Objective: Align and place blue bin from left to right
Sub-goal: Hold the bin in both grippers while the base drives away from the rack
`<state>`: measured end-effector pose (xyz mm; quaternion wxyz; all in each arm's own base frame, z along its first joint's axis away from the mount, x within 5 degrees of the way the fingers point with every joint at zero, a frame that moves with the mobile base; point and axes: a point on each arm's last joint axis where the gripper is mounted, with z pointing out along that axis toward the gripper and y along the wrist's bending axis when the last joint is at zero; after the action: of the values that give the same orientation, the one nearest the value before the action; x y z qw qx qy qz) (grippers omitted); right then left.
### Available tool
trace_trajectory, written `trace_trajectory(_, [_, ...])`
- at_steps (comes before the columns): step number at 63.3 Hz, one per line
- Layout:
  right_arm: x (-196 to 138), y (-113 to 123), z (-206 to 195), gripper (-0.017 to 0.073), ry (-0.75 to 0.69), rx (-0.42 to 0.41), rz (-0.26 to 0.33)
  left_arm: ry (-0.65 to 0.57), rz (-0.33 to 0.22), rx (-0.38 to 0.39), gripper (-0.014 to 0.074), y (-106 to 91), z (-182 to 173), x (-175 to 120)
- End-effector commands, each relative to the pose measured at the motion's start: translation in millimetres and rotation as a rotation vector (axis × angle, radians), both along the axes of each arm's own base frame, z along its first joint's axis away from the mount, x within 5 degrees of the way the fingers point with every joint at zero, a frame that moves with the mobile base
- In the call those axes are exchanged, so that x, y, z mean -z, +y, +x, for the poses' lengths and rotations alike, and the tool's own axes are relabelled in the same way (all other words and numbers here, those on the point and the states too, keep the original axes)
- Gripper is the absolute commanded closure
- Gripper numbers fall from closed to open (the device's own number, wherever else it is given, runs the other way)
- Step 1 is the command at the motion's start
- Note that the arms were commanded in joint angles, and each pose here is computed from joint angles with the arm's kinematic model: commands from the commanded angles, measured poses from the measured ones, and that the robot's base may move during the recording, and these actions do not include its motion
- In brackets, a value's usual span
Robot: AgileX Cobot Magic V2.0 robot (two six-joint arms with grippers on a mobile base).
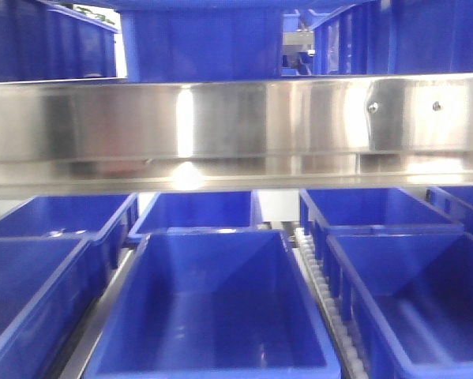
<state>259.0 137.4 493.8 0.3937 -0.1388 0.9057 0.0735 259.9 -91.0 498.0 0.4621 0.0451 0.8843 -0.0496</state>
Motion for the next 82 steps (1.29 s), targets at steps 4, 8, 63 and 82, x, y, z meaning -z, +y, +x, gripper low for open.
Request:
trace_trajectory(4, [-17.0,-4.5,-4.3,0.0629,-0.130,-0.026,0.007,-0.122,-0.004,0.022,0.0605,1.2,-3.7,-15.3])
trace_trajectory(8, [-17.0,-4.5,-4.3,0.0629,-0.130,-0.026,0.007,-0.122,-0.004,0.022,0.0605,1.2,-3.7,-15.3])
trace_trajectory(63, [-17.0,-4.5,-4.3,0.0629,-0.130,-0.026,0.007,-0.122,-0.004,0.022,0.0605,1.2,-3.7,-15.3])
trace_trajectory(82, [-17.0,-4.5,-4.3,0.0629,-0.130,-0.026,0.007,-0.122,-0.004,0.022,0.0605,1.2,-3.7,-15.3])
